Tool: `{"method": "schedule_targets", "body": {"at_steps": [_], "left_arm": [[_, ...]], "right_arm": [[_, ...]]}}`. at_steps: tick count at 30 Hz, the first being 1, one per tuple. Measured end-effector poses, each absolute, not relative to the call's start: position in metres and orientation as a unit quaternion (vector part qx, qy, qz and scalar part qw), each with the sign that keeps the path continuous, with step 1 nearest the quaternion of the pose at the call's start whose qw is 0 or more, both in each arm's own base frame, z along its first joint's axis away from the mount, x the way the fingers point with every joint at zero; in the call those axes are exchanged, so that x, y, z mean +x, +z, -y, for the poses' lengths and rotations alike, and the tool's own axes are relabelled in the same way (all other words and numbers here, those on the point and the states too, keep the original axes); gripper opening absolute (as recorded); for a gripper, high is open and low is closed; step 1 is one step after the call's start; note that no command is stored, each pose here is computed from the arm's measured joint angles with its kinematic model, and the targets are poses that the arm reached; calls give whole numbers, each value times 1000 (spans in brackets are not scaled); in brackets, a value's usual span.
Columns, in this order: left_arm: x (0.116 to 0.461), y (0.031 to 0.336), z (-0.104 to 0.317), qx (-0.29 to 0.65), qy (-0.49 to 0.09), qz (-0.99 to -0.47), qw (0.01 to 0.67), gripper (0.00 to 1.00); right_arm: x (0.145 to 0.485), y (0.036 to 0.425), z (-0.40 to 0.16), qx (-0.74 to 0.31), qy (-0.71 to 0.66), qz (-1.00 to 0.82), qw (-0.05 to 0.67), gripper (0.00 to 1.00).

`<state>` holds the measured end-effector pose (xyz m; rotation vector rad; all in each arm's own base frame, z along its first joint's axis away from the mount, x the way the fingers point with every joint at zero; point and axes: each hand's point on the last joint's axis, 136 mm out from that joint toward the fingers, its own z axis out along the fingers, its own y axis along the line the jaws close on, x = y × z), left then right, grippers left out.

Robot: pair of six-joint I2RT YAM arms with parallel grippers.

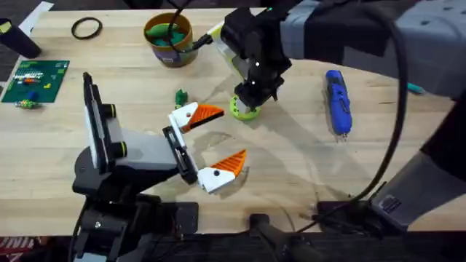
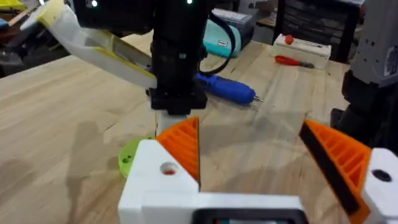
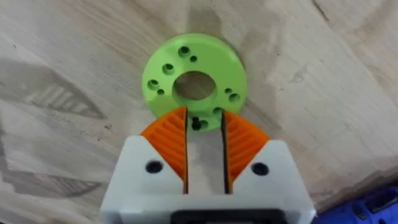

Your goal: Pick up the gripper from the table and insert it into the empty holder that is missing its gripper. Then pick up a screw, insert it into the mounting hole, and use the screwdriver to tighten it. Finally, clean up the table by picking up the vegetable and placing it into the bucket.

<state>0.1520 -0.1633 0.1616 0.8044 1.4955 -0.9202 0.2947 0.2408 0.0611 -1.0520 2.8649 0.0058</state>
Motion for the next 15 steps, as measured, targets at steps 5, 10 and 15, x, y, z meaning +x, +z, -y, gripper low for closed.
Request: {"method": "schedule_targets", "body": {"at_steps": [5, 10, 15], "left_arm": [[152, 162, 163, 343, -392, -637, 569, 986], [152, 162, 163, 343, -392, -637, 569, 986], [152, 162, 163, 343, -392, -637, 569, 986]], "right_arm": [[293, 56, -241, -345, 4, -938, 37, 285], [293, 56, -242, -345, 5, -938, 36, 285], [289, 56, -240, -345, 4, -938, 28, 285]]}}
